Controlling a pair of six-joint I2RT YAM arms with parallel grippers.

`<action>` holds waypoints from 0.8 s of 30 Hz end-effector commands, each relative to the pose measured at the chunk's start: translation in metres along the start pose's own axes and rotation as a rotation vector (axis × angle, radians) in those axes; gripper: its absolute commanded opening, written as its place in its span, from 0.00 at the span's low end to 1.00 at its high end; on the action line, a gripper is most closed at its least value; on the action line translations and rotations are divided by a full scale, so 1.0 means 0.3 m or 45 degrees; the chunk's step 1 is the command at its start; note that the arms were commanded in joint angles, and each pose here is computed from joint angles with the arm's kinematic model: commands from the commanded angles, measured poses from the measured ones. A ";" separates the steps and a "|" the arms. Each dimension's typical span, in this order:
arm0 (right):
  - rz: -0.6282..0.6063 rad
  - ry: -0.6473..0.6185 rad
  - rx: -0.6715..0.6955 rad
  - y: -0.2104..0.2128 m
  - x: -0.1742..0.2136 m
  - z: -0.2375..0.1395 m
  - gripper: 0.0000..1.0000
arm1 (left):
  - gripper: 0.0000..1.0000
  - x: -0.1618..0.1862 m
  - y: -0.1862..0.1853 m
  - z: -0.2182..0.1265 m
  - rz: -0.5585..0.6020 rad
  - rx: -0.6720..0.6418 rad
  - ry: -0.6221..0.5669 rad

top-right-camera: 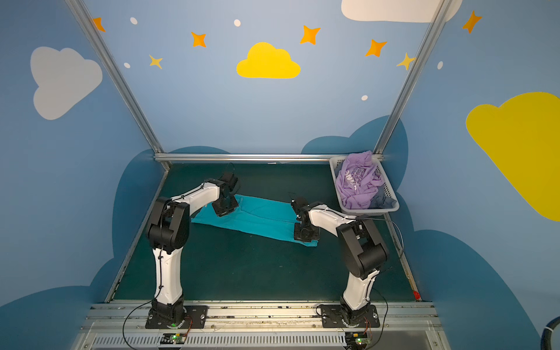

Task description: Fold and stack the t-shirts

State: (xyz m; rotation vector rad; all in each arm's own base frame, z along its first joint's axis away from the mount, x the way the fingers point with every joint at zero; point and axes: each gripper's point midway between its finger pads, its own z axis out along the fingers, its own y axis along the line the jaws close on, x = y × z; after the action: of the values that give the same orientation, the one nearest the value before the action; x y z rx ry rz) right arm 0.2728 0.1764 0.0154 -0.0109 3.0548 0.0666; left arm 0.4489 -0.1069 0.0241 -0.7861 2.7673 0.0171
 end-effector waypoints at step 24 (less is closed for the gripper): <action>-0.816 -0.097 -0.273 0.635 0.422 -0.286 0.00 | 0.33 0.076 -0.810 -0.167 0.519 0.648 -0.045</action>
State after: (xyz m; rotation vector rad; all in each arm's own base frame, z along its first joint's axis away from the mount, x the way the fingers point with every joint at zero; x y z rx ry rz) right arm 0.1294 0.3711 0.0585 -1.0418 2.8416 0.2490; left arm 0.5445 -0.3322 0.0431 -0.1375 2.6815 -0.4855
